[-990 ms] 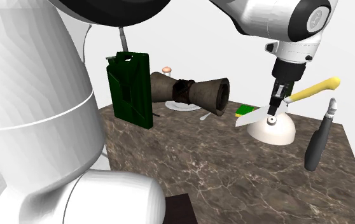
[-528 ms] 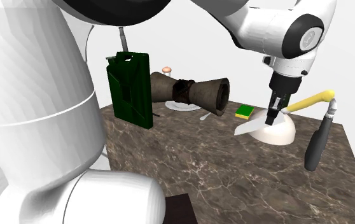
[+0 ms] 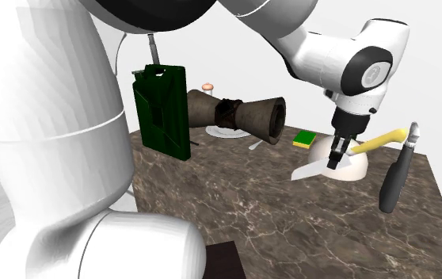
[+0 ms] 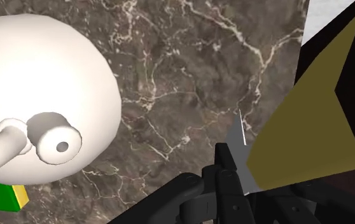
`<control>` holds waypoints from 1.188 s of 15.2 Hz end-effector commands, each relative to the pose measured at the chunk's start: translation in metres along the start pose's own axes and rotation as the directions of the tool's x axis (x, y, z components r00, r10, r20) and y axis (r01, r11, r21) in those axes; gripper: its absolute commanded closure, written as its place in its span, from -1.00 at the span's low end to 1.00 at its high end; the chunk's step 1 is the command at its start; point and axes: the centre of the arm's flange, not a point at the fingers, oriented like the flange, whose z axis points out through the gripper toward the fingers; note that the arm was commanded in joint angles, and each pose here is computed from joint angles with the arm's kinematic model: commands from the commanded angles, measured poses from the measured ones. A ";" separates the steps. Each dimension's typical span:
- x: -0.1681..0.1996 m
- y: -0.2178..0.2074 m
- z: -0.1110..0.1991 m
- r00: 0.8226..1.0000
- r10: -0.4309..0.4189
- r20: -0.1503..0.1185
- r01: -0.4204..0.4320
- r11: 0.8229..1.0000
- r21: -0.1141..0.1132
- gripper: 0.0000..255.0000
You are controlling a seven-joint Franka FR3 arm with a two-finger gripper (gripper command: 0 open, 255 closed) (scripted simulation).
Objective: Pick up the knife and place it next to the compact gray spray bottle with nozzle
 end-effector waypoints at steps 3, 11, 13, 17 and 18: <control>-0.001 -0.003 0.021 1.000 0.000 0.000 0.000 1.000 0.000 1.00; -0.006 -0.007 0.063 1.000 0.000 0.000 0.000 1.000 0.000 1.00; -0.007 -0.008 0.073 1.000 0.000 0.000 0.000 1.000 0.000 1.00; -0.009 -0.010 0.093 1.000 0.000 0.000 0.000 1.000 0.000 1.00; -0.009 -0.010 0.093 1.000 0.000 0.000 0.000 1.000 0.000 1.00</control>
